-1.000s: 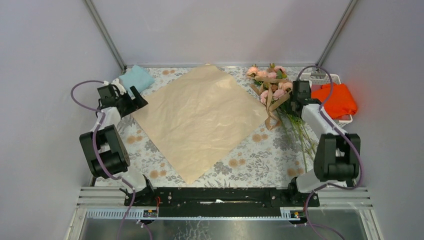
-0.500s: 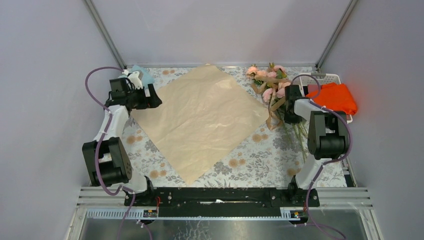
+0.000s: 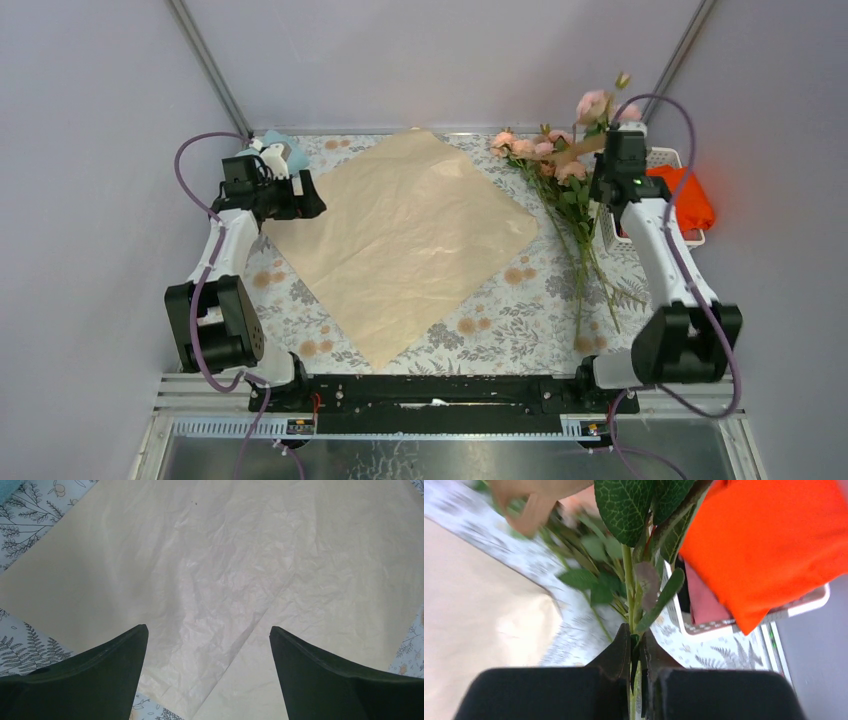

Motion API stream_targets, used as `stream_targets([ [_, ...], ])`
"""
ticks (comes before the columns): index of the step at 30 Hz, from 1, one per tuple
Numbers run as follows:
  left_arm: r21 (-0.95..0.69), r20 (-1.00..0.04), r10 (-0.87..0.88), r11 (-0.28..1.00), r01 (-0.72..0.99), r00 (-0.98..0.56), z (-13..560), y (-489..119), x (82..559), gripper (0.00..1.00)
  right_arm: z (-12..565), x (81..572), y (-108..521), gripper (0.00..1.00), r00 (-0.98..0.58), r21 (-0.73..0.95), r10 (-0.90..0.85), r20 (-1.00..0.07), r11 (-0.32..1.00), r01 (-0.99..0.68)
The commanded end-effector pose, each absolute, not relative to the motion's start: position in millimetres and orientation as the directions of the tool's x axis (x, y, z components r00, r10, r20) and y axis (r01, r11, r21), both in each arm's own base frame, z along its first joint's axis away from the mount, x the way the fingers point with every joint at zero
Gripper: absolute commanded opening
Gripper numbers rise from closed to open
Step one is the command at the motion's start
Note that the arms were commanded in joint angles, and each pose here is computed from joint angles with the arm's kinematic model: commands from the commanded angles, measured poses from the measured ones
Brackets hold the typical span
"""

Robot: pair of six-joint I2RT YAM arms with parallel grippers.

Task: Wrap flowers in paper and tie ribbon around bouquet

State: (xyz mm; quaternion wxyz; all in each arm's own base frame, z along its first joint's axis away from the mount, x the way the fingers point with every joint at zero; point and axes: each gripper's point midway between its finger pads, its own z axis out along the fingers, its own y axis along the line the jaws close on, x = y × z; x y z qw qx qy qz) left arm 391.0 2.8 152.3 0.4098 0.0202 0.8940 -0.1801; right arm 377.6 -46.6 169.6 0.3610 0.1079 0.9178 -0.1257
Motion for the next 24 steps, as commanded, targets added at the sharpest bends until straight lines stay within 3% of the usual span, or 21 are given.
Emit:
stream_targets([
  [1, -0.27, -0.78, -0.073, 0.935, 0.23, -0.622, 173.8, -0.4, 392.7, 0.99, 263.3, 381.4, -12.9, 0.0, -0.522, 0.06, 0.148, -0.84, 0.981, 0.183],
  [5, -0.257, -0.791, -0.061, 0.936, 0.24, -0.608, 178.8, -0.5, 390.5, 0.99, 285.1, 383.1, 7.0, 0.0, -0.421, 0.094, 0.103, -0.901, 0.995, 0.043],
  [7, -0.251, -0.796, -0.058, 0.937, 0.242, -0.602, 180.8, 0.0, 390.5, 0.99, 265.6, 380.5, 27.6, 0.0, -0.492, 0.132, 0.082, -0.867, 0.989, -0.068],
  [8, -0.252, -0.796, -0.058, 0.937, 0.243, -0.602, 180.8, -0.5, 390.5, 0.99, 259.3, 375.3, 54.4, 0.0, -0.546, 0.222, 0.086, -0.834, 0.957, -0.188],
  [10, -0.256, -0.794, -0.061, 0.936, 0.242, -0.604, 180.5, -0.6, 391.1, 0.99, 273.0, 358.8, 117.5, 0.0, -0.608, 0.473, 0.137, -0.782, 0.765, -0.436],
  [12, -0.259, -0.792, -0.062, 0.935, 0.243, -0.608, 181.3, -1.3, 390.2, 0.99, 293.2, 365.6, 137.2, 0.0, -0.603, 0.614, 0.285, -0.745, 0.647, -0.452],
  [13, -0.259, -0.79, -0.06, 0.934, 0.245, -0.61, 180.9, -1.6, 389.5, 0.99, 292.5, 377.5, 131.0, 0.0, -0.593, 0.642, 0.357, -0.722, 0.666, -0.38],
  [15, -0.256, -0.791, -0.055, 0.935, 0.247, -0.609, 180.8, -1.5, 388.0, 0.99, 276.9, 410.7, 89.9, 0.0, -0.551, 0.563, 0.411, -0.727, 0.816, -0.134],
  [17, -0.257, -0.792, -0.053, 0.933, 0.253, -0.608, 180.7, -2.6, 387.0, 0.99, 230.2, 422.7, 32.5, 0.0, -0.589, 0.326, 0.35, -0.729, 0.933, 0.151],
  [19, -0.254, -0.793, -0.047, 0.931, 0.261, -0.607, 180.8, -3.8, 386.3, 0.99, 207.9, 416.6, -3.6, 0.0, -0.664, 0.047, 0.243, -0.707, 0.953, 0.298],
  [22, -0.248, -0.798, -0.01, 0.917, 0.313, -0.603, 182.2, -13.2, 384.7, 0.99, 193.4, 405.9, -2.9, 0.0, -0.728, -0.2, 0.08, -0.681, 0.936, 0.289],
  [24, -0.229, -0.804, 0.042, 0.898, 0.374, -0.593, 185.9, -28.3, 383.6, 0.98, 197.3, 405.4, 56.4, 0.0, -0.741, -0.045, -0.006, -0.671, 0.998, 0.033],
])
